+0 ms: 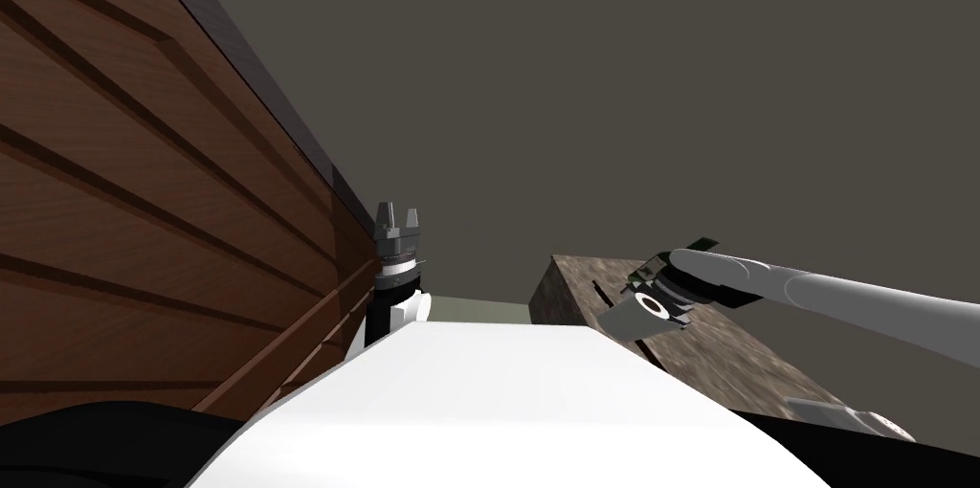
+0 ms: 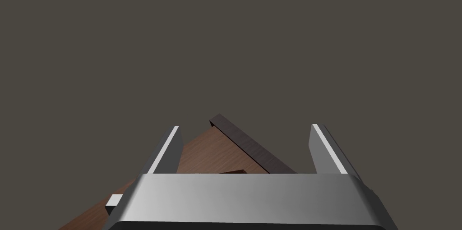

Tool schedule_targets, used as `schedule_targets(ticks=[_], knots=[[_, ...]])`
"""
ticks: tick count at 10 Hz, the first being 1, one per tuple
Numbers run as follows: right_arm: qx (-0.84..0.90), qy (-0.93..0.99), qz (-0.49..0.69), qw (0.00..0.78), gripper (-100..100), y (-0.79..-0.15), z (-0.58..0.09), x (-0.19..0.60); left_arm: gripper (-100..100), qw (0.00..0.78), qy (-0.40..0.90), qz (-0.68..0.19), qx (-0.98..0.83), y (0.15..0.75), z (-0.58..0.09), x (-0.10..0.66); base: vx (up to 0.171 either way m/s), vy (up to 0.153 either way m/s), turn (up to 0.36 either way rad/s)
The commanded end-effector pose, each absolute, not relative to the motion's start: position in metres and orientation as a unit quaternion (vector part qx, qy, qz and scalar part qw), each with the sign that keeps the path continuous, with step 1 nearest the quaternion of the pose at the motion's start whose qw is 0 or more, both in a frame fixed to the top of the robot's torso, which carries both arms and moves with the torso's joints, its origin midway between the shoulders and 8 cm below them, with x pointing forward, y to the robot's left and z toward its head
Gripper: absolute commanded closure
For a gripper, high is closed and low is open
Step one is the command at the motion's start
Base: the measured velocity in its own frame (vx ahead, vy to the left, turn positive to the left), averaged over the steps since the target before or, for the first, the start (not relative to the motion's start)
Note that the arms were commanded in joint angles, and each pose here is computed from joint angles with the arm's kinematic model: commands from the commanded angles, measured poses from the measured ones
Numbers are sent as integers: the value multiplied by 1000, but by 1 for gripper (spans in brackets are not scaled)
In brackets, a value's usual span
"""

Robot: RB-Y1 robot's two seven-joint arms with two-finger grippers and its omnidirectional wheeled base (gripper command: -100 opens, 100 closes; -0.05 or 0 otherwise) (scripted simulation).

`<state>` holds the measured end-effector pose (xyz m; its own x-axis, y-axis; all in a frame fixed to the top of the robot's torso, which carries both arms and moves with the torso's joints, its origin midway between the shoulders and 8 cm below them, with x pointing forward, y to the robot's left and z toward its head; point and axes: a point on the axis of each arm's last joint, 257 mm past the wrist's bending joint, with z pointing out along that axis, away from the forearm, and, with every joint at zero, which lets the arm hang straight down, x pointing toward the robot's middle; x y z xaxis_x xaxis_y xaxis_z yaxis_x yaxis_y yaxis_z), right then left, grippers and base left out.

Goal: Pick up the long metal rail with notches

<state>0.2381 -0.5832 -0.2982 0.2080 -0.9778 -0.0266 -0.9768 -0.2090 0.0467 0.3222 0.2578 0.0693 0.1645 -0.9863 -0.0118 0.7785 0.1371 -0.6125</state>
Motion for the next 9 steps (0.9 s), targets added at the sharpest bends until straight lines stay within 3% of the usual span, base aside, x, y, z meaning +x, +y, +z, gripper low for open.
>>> schedule_targets(ticks=[1,9], knots=[[806,-591,-22,12,-100,-577,-300,242,0,723,213,-610,-243,258,69,322,-4,-23,24],[889,-457,-17,14,-100,-561,-305,249,0,723,213,-610,-243,258,69,322,-1,-15,19]])
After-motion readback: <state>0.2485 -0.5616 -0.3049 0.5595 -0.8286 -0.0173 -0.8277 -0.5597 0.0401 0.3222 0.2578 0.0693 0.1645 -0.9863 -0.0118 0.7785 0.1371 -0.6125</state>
